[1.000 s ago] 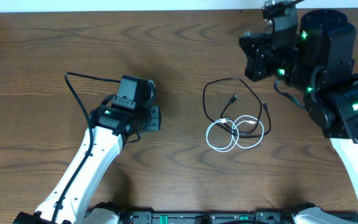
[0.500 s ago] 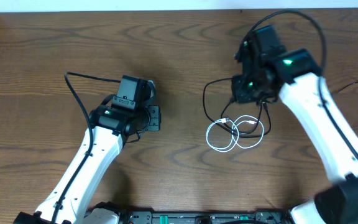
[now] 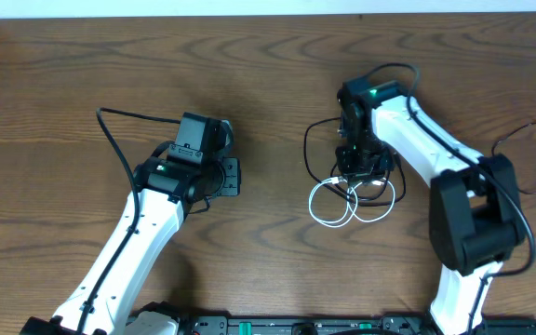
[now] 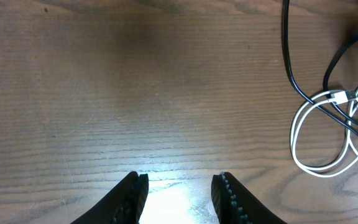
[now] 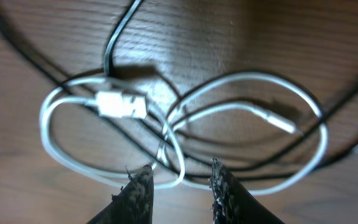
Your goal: Untangle cables
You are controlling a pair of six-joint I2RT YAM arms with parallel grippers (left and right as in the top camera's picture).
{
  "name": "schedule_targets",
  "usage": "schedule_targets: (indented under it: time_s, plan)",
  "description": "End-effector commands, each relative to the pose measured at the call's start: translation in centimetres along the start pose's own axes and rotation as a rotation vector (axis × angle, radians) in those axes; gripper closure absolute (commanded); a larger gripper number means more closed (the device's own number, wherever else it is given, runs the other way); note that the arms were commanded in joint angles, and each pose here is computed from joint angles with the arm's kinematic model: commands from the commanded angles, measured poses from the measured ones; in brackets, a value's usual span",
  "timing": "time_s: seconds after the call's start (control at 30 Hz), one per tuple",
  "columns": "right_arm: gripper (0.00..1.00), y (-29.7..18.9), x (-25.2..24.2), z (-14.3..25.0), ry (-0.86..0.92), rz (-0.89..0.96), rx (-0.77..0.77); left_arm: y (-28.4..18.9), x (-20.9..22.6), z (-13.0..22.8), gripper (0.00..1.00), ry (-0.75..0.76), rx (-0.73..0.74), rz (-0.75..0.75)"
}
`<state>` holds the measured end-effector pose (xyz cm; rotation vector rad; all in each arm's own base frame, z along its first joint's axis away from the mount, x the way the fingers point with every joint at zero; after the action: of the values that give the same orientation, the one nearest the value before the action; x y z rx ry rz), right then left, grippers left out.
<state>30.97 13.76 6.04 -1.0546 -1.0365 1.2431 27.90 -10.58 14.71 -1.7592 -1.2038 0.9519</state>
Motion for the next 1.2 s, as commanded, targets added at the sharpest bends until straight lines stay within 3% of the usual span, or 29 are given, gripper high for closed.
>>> schedule_targets:
  time_s: [0.0,0.43,0.63,0.7,0.83,0.97,1.17]
  plan:
    - [0.74,1.6,-0.4,-0.1,-0.004,0.024,0.043,-0.2,0.1,-0.3,0.61,-0.011,-0.012,-0.006]
    - [0.77,3.5,0.2,-0.2,-0.020,0.026,0.058,-0.2,0.1,-0.3,0.61,-0.011,-0.012,-0.006]
    - [0.84,4.8,0.3,0.6,-0.007,0.036,0.071,-0.2,0.1,-0.3,0.61,-0.011,-0.012,-0.006]
    - [0.99,4.9,0.1,0.8,-0.005,0.039,0.079,-0.2,0.1,-0.3,0.61,-0.011,-0.012,-0.006]
    - [0.99,4.7,0.2,0.8,-0.007,0.035,0.072,-0.2,0.1,-0.3,0.61,-0.011,-0.012,-0.006]
    - [0.99,2.7,0.5,0.6,-0.006,0.005,0.044,-0.2,0.1,-0.3,0.61,-0.011,-0.011,-0.006]
    - [0.99,-4.3,2.6,-0.2,-0.062,-0.140,-0.105,-0.2,0.1,-0.3,0.61,-0.011,-0.012,-0.006]
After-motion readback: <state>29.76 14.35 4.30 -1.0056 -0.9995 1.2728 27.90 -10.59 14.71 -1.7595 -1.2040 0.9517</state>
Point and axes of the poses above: each gripper's point midway between its finger pads, its own y axis out along the fingers, its own x axis along the line the jaws close on, z = x × y, the point moved 3 cm from there along -y, back along the fingers, and after that the axes turned 11 degrees about y, right-handed, at the moved point
